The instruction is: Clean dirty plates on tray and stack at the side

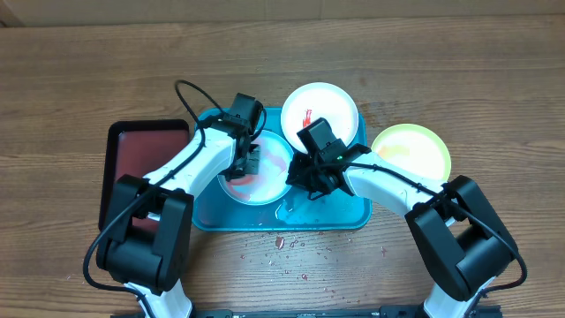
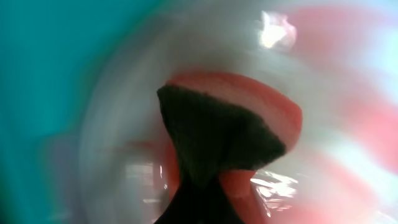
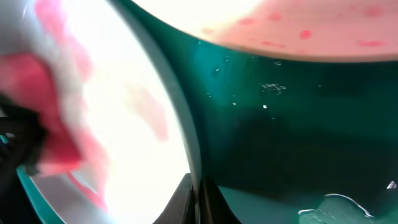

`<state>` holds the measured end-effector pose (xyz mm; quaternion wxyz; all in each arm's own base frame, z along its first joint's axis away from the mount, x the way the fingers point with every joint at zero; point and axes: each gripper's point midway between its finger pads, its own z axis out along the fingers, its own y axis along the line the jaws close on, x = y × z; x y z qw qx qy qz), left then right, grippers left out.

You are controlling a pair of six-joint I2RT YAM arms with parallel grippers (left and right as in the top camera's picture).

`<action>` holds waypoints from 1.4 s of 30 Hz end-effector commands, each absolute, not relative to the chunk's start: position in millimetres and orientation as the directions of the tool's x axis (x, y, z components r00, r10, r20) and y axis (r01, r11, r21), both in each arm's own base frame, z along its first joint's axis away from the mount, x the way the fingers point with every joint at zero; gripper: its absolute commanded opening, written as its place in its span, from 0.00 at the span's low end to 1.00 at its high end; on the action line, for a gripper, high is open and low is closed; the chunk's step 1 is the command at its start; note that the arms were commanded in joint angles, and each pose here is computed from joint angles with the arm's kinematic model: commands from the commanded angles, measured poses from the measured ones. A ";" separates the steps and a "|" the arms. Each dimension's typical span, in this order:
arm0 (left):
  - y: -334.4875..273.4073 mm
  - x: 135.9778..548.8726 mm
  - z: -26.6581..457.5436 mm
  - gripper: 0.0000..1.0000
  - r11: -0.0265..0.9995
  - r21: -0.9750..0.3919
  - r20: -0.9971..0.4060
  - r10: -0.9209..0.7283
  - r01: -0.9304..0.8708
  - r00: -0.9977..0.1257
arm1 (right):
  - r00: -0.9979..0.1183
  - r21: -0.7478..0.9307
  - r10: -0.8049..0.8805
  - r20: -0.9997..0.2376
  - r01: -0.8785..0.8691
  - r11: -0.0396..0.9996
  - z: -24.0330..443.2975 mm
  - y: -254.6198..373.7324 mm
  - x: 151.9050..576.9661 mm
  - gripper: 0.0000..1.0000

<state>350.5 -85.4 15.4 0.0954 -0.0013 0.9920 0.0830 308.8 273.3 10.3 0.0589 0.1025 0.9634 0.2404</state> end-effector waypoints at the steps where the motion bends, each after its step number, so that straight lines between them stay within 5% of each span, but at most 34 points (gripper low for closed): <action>1: -22.5 354.0 22.9 0.04 0.872 0.449 -0.271 -0.075 -0.195 -0.960 | -0.979 0.495 0.194 -0.067 0.136 0.858 18.9 281.2 306.1 0.04; 5: -39.2 342.3 12.6 0.04 0.922 0.371 -0.177 -0.046 -0.110 -0.983 | -0.979 0.495 0.194 -0.067 0.136 0.858 18.9 281.2 306.1 0.04; 9: -91.5 336.0 -1.1 0.04 0.982 0.101 -0.078 0.166 0.157 -0.983 | -0.979 0.495 0.192 -0.065 0.136 0.858 18.8 281.6 305.3 0.04; 14: -144.4 348.6 3.4 0.04 0.914 -0.147 -0.186 0.351 0.379 -0.918 | -0.986 0.499 0.163 -0.047 0.118 0.859 18.7 289.3 295.0 0.04; 19: -169.4 371.5 15.4 0.04 0.877 -0.225 -0.315 0.348 0.425 -0.883 | -0.989 0.500 0.138 -0.049 0.095 0.861 19.0 297.0 288.2 0.04; 26: -150.1 381.8 12.7 0.04 0.932 -0.125 -0.309 0.290 0.341 -0.906 | -0.989 0.500 0.135 -0.052 0.092 0.861 19.0 297.0 288.5 0.04; 29: -89.5 373.3 7.3 0.04 0.983 0.150 -0.230 0.140 0.107 -0.963 | -0.989 0.500 0.135 -0.052 0.092 0.861 19.0 297.0 288.5 0.04; 34: -9.1 347.5 31.8 0.04 0.830 0.538 -0.232 -0.021 -0.146 -0.973 | -0.989 0.502 0.136 -0.053 0.091 0.860 19.2 297.1 288.9 0.04; 38: -7.3 340.4 31.7 0.04 0.825 0.545 -0.210 -0.036 -0.148 -0.977 | -0.989 0.506 0.136 -0.059 0.088 0.858 20.0 298.1 290.4 0.04; 42: -43.3 327.6 11.1 0.04 0.933 0.349 -0.103 -0.048 -0.081 -0.993 | -0.989 0.503 0.135 -0.061 0.086 0.860 19.6 297.3 290.5 0.04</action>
